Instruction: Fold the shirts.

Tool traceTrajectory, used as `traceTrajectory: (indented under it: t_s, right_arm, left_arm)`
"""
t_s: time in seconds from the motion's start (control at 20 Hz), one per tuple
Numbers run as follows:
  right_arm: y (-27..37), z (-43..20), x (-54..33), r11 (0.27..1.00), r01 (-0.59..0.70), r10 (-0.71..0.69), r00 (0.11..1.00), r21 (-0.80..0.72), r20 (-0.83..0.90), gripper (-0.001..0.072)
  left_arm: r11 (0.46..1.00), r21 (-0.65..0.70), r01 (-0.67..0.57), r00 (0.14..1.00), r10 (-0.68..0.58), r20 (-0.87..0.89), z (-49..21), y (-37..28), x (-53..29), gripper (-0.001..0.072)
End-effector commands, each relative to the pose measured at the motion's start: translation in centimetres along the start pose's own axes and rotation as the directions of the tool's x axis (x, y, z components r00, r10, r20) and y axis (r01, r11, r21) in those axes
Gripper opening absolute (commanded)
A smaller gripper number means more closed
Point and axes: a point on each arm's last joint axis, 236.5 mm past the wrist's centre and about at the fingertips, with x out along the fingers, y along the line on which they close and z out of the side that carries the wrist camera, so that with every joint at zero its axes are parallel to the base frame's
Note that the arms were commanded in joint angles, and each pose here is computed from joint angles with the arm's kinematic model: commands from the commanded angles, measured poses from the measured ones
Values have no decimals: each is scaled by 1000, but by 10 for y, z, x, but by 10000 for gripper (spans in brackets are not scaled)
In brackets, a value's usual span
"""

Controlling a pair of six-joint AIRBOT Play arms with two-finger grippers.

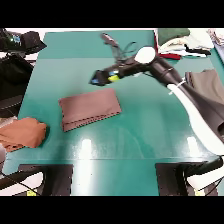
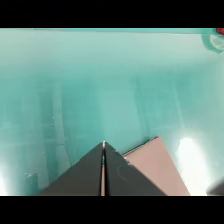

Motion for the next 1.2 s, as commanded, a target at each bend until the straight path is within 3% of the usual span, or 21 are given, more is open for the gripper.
traceTrajectory:
  t_s: [0.0, 0.05, 0.1, 0.3, 0.55, 0.7, 0.75, 0.9, 1.15]
  right_arm:
    - [-112, -60, -40, 957, 163, -141, 984, 241, -106, 413]
    - [-133, -76, -42, 931, 177, -144, 982, 319, -126, 546]
    - [-152, -91, -41, 901, 176, -130, 981, 396, -141, 574]
    - [-163, -117, -6, 823, 92, -9, 989, 561, -150, 571]
    - [-135, -119, 59, 848, 46, 56, 983, 527, -177, 567]
    - [-114, -103, 89, 890, 13, 81, 979, 456, -185, 501]
    - [-109, -98, 98, 899, 5, 84, 980, 437, -183, 429]
    - [-99, -80, 116, 924, -20, 90, 982, 383, -166, 41]
    - [-122, -14, 54, 968, 66, -53, 997, 242, -61, 18]
  left_arm:
    - [1000, -3, 4, 1000, -4, -15, -4, 0, -1, 24]
    - [1000, -4, 6, 1000, -6, -21, -7, -1, 2, 24]
    - [1000, 4, 10, 999, -9, -31, -11, -3, 4, 24]
    - [996, 77, 54, 998, -51, -42, -21, -27, 19, 24]
    - [990, 96, 106, 992, -99, -74, -32, -53, 36, 24]
    - [989, 88, 120, 990, -112, -85, -36, -58, 39, 24]
    - [989, 84, 122, 990, -115, -84, -35, -59, 39, 24]
    - [990, 72, 123, 988, -116, -98, -39, -59, 39, 24]
    - [990, 57, 126, 987, -119, -108, -41, -60, 39, 23]
